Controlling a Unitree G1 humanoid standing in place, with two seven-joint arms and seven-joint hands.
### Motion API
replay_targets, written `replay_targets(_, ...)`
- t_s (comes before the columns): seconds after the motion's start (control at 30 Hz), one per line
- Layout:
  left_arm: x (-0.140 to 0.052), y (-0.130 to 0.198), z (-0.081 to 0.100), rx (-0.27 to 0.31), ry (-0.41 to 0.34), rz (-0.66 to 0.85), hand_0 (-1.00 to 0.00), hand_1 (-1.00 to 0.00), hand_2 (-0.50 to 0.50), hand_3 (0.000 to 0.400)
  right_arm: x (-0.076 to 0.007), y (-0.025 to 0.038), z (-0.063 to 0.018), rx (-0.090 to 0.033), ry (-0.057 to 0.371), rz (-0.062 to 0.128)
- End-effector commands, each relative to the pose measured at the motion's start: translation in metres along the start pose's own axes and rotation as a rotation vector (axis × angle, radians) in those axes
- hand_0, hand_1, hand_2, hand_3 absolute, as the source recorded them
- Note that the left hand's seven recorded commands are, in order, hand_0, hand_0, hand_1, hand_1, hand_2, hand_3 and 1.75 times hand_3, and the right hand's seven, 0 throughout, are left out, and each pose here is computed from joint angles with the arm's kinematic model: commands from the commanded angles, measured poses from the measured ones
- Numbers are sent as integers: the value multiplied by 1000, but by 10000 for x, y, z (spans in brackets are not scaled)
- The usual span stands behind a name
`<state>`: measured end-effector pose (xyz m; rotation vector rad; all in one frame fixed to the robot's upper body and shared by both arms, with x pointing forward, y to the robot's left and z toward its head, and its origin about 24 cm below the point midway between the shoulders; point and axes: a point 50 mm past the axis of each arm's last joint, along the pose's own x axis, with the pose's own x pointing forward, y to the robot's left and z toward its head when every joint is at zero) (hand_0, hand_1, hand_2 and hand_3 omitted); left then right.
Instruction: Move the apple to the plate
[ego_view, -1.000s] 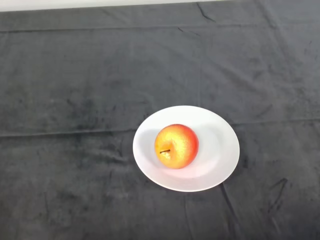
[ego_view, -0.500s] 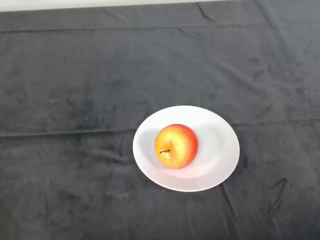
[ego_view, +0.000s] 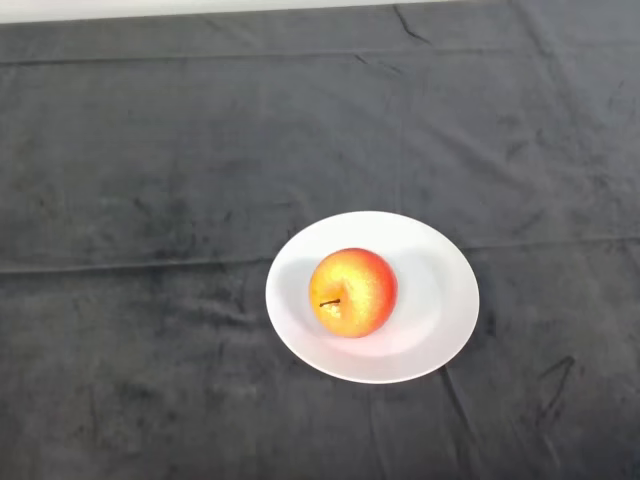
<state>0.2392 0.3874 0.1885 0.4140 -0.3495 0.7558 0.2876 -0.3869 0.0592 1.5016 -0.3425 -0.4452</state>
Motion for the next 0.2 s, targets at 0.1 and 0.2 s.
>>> replay_targets(0.1,93,152,116,34,-47,22,0,0,0,0,58,108,-32,15,2,28)
replay_targets(0.2,91,146,117,33,-48,22,0,0,0,0,58,108,-32,15,2,28)
